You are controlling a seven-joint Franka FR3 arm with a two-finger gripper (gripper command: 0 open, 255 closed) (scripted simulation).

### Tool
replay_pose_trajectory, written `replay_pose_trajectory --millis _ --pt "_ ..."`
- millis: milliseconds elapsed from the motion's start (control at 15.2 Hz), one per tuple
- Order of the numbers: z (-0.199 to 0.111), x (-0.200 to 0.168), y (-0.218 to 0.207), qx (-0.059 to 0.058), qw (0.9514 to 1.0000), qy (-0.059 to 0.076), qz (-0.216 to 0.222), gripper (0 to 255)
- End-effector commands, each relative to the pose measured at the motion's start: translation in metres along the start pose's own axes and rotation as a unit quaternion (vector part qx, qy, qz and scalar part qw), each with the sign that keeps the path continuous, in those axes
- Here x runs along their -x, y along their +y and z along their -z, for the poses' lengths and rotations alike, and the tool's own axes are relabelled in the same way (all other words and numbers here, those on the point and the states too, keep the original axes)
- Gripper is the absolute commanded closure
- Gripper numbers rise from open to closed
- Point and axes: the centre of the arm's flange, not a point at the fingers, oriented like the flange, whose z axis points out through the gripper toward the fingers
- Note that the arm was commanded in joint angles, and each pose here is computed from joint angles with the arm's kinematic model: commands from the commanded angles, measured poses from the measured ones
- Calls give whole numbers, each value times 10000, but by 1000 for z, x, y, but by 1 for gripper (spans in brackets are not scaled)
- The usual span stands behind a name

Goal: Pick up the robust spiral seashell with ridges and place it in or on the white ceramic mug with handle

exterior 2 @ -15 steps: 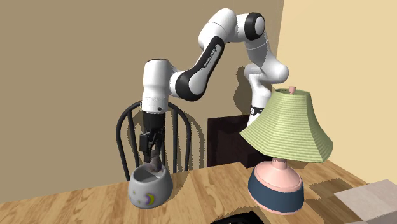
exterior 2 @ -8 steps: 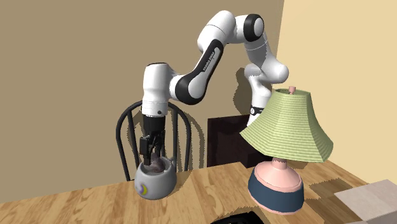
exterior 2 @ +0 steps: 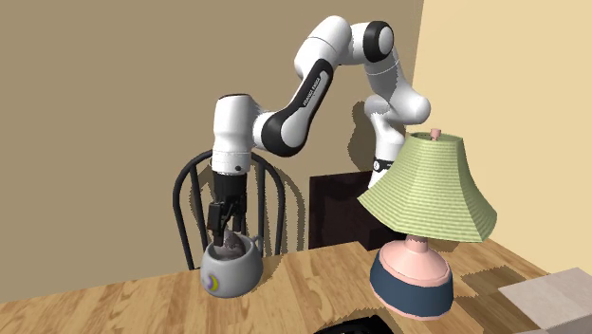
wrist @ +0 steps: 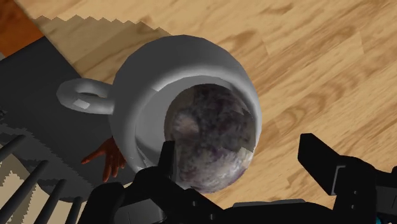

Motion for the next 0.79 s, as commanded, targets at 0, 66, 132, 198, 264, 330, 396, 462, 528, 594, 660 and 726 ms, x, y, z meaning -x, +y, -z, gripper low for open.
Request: replay_pose_trajectory --millis 0,66,132,198,264,330,396,462,528,594,660,726 --pt "13 0 0 -1 10000 0 1 0" --pt "26 0 0 -1 10000 0 1 0" --pt "40 0 0 -1 10000 0 1 0" --pt "50 0 0 -1 10000 0 1 0" --pt "50 0 0 -1 10000 0 1 0" --pt "50 0 0 -1 10000 0 1 0" --pt "50 0 0 -1 10000 0 1 0" --pt "50 0 0 -1 10000 0 1 0" --pt "50 0 0 -1 10000 0 1 0" --pt "50 0 0 -1 10000 0 1 0" --pt "50 0 0 -1 10000 0 1 0" --pt "50 0 0 -1 10000 0 1 0"
